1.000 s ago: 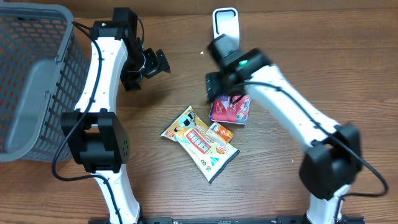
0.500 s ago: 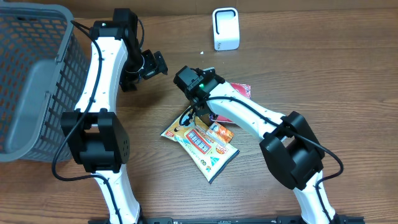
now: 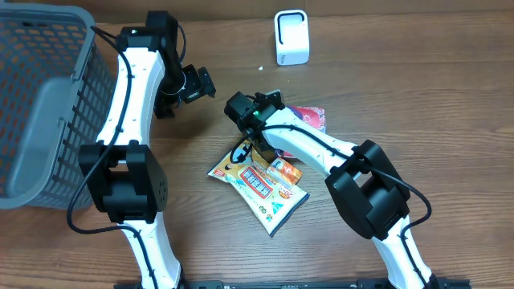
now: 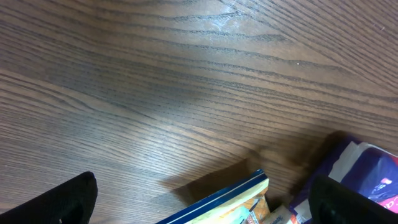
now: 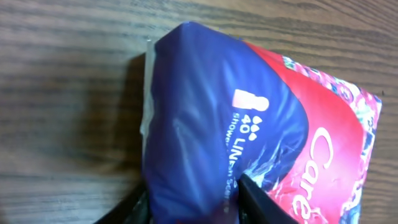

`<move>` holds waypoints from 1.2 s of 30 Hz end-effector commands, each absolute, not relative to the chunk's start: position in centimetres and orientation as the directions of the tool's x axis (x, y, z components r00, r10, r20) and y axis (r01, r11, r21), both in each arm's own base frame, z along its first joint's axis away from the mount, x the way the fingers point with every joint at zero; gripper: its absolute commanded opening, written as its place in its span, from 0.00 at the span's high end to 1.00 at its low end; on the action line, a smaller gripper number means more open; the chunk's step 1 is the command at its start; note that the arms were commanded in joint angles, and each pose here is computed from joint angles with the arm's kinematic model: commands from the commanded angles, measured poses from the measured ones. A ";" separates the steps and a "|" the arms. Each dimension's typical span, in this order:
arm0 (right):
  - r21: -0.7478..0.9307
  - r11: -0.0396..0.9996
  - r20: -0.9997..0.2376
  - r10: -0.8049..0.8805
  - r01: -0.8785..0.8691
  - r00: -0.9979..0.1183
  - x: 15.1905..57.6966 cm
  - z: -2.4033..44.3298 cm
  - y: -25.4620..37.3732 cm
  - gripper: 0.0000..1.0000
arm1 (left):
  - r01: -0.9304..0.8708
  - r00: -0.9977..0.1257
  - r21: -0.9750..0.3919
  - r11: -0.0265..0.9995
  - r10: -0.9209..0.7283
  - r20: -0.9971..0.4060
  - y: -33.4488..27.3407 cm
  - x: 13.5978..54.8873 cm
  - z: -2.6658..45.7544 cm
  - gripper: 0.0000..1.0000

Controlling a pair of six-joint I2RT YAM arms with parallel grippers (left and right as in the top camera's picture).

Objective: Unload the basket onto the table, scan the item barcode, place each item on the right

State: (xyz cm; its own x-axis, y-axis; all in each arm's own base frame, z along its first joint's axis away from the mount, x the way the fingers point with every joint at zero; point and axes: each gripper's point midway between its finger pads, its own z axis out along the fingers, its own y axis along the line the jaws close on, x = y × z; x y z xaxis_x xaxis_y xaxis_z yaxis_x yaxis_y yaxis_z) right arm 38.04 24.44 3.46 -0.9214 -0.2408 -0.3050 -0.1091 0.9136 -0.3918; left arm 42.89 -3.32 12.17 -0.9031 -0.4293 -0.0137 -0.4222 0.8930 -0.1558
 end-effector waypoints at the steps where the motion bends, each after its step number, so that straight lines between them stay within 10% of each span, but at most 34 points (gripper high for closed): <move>1: -0.389 0.915 -0.285 -0.227 -0.104 -0.931 38.1 3.4 24.6 0.69 | -0.428 -0.898 -0.153 0.891 -0.438 -0.040 -3.0 43.1 13.0 0.00; 11: -0.179 0.977 -0.258 -0.163 -0.118 -0.952 38.5 9.1 27.9 0.96 | -0.428 -0.898 -0.154 0.891 -0.438 -0.040 -3.0 43.1 13.0 0.00; 27: 0.424 0.891 -0.033 -0.164 -0.163 -0.986 39.4 13.4 28.2 0.96 | -0.428 -0.898 -0.153 0.891 -0.438 -0.040 -3.0 43.1 13.0 0.00; 36: 0.193 0.981 0.009 -0.031 -0.028 -0.999 41.5 10.8 18.8 0.96 | -0.428 -0.898 -0.153 0.891 -0.438 -0.040 -3.0 43.1 12.9 0.00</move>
